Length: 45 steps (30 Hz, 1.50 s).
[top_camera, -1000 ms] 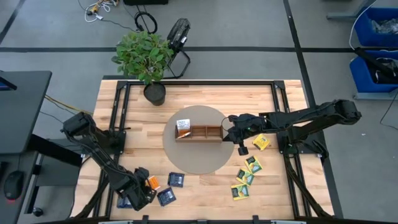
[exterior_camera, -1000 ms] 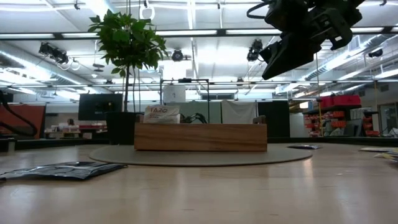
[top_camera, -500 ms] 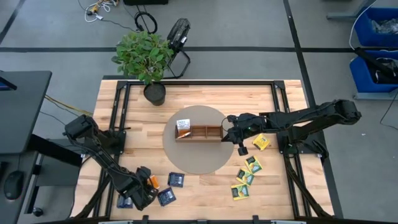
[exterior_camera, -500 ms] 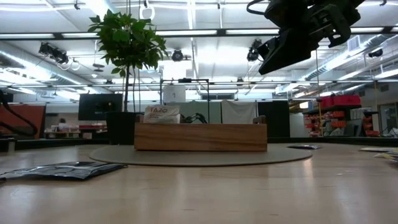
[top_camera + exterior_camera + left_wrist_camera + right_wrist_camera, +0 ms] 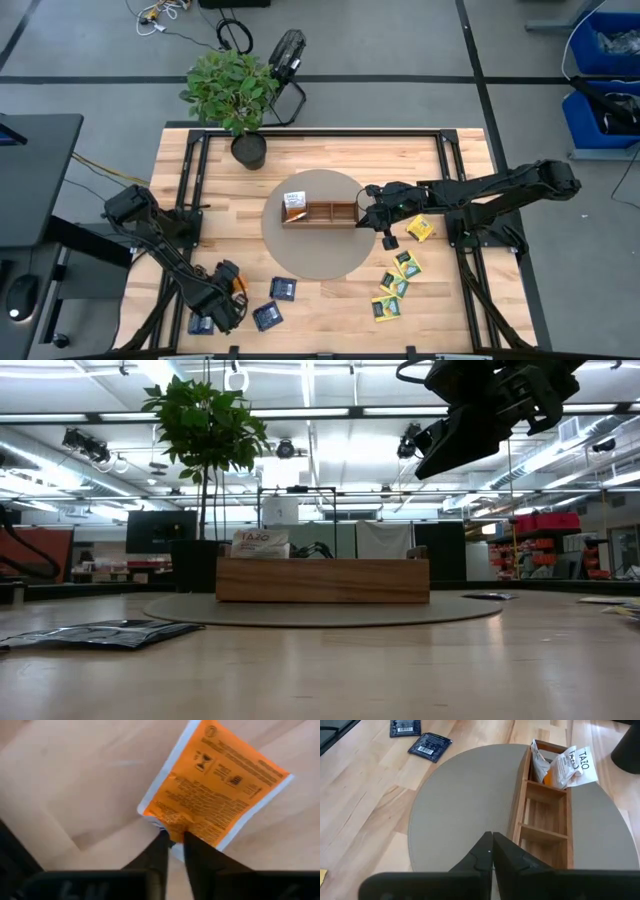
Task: Pick & Place Tea
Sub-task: Put the orange tea bag into the left section of the wooden organizer
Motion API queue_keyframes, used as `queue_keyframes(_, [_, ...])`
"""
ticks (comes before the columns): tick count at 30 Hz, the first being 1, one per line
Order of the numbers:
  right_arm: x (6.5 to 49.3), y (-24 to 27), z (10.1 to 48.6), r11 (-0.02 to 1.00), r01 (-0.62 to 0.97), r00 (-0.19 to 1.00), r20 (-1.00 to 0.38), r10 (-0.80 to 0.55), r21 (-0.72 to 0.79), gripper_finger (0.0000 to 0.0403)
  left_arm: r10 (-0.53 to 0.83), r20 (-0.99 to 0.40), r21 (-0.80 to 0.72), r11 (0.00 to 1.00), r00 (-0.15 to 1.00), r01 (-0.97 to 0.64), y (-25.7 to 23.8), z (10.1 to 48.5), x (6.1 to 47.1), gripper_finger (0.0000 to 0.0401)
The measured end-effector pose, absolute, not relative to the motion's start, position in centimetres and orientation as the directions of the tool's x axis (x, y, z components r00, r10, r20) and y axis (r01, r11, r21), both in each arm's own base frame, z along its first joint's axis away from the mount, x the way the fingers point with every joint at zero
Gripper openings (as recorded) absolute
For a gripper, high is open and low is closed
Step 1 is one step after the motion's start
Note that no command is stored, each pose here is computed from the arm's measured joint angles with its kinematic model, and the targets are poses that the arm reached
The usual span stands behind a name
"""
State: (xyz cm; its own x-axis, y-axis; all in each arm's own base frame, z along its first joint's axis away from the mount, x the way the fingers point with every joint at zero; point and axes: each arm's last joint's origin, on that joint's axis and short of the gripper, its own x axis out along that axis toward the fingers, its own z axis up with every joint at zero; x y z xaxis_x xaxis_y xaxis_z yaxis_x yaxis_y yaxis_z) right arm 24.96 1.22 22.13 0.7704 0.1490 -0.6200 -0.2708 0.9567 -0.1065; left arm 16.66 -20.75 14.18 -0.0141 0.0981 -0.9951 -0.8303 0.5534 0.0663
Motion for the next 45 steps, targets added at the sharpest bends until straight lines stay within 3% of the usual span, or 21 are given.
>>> queue_keyframes(4, [25.0,1.2,22.1,0.957,-0.270,0.771,-0.620,0.148,-0.107,0.0018,0.138,-0.990,0.081,0.585,0.001,-0.807,-20.5,14.2,16.6,0.0007])
queue_keyframes(19, [25.0,1.2,22.1,0.957,-0.269,0.771,-0.620,0.147,-0.108,0.0018,0.379,-0.922,0.211,0.662,0.079,-0.719,-19.1,14.8,16.3,0.0002])
queue_keyframes(27, [25.0,1.2,22.2,0.957,-0.268,0.778,-0.611,0.147,-0.110,0.0018,0.645,-0.678,0.372,0.714,0.351,-0.593,-19.0,19.5,17.6,0.0001])
queue_keyframes(34, [25.1,1.2,22.3,0.959,-0.263,0.787,-0.598,0.150,-0.107,0.0018,0.663,-0.458,0.644,0.706,0.592,-0.294,-20.0,22.7,19.1,0.0001])
queue_keyframes(40, [25.2,1.2,22.4,0.959,-0.263,0.790,-0.595,0.150,-0.107,0.0018,0.647,-0.465,0.778,0.625,0.605,-0.070,-20.1,23.1,20.5,0.0001])
queue_keyframes(45, [25.1,1.2,22.4,0.959,-0.264,0.789,-0.596,0.150,-0.107,0.0018,0.633,-0.579,0.691,0.716,0.514,-0.103,-19.1,22.7,21.7,0.0007])
